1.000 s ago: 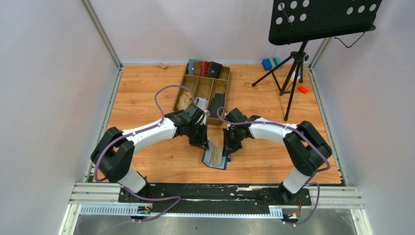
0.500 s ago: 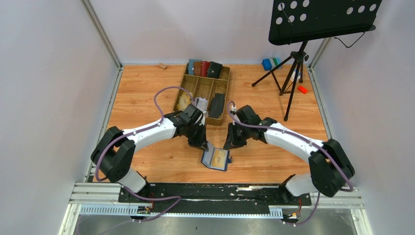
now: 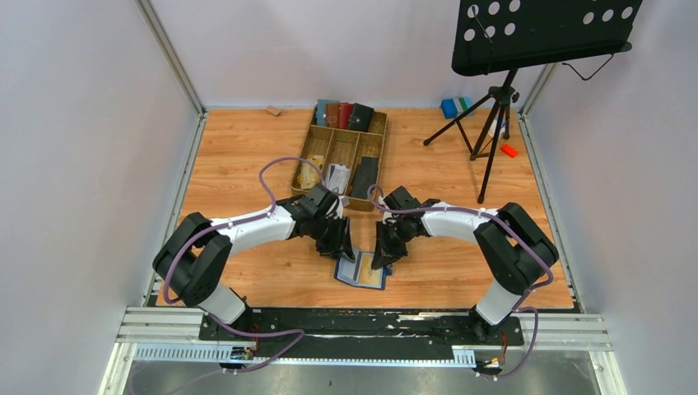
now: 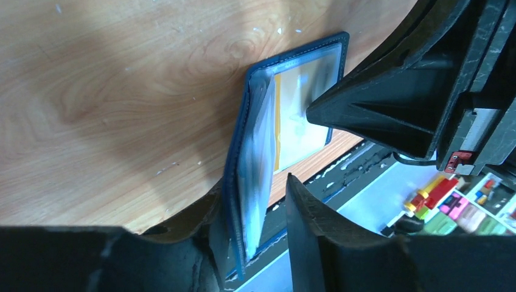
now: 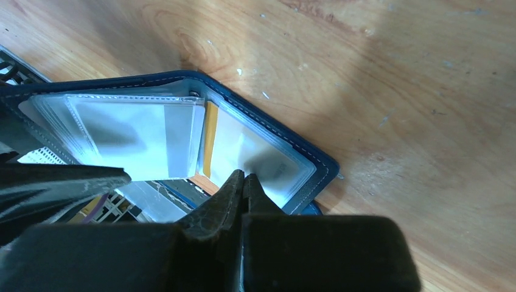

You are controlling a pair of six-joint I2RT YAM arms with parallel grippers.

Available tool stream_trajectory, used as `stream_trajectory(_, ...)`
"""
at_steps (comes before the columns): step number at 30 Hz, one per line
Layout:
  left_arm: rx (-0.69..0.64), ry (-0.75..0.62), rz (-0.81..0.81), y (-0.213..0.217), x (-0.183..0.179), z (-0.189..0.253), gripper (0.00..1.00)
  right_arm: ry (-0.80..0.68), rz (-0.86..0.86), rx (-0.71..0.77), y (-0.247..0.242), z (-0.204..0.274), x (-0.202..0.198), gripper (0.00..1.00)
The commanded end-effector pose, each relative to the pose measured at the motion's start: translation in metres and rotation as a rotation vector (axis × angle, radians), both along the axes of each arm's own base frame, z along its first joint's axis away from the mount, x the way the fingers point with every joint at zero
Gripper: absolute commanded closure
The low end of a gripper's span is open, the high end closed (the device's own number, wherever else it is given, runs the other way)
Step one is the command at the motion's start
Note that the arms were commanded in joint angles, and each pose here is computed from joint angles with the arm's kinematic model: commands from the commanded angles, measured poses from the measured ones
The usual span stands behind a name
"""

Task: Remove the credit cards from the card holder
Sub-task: Remove the credit card from the card holder.

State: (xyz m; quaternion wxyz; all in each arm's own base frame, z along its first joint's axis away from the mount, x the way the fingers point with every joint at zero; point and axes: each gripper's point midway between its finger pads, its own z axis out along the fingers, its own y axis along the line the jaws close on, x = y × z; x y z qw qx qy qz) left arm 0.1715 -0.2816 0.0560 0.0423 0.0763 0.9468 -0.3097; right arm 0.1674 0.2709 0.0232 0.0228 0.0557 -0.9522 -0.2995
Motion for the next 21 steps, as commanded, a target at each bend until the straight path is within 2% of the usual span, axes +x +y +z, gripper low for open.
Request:
stream_trajectory(1, -0.102, 0.012, -0.004, -0.014, -0.001, 0.007, 0.53, -0.011, -0.002, 0.003, 0.005, -0.003, 0.006, 1.0)
stream_trajectory(4, -0.118, 0.031, -0.009, -0.017, -0.003, 0.004, 0.49, -0.01, 0.002, 0.006, 0.007, -0.002, 0.006, 1.0)
stream_trajectory(8, -0.127, 0.081, -0.027, -0.021, -0.008, -0.007, 0.52, -0.015, 0.008, 0.013, 0.008, 0.0, 0.006, 1.0)
stream_trajectory(9, -0.127, 0.092, -0.03, -0.021, -0.01, -0.011, 0.54, -0.021, 0.008, 0.018, 0.008, 0.002, 0.008, 1.0)
stream_trajectory(13, -0.12, 0.116, -0.024, -0.019, -0.013, -0.021, 0.75, -0.069, 0.009, 0.016, 0.006, 0.012, 0.012, 1.0)
stream_trajectory(17, -0.132, 0.095, -0.001, -0.016, -0.006, -0.013, 0.96, -0.21, -0.003, 0.019, 0.0, 0.044, 0.027, 1.0)
stream_trajectory(18, -0.144, 0.084, 0.01, -0.016, -0.002, -0.008, 0.99, -0.254, -0.007, 0.026, 0.0, 0.057, 0.032, 1.0)
stream_trajectory(21, -0.204, 0.046, 0.035, -0.019, 0.008, 0.016, 1.0, -0.39, -0.021, 0.046, -0.003, 0.099, 0.046, 0.98)
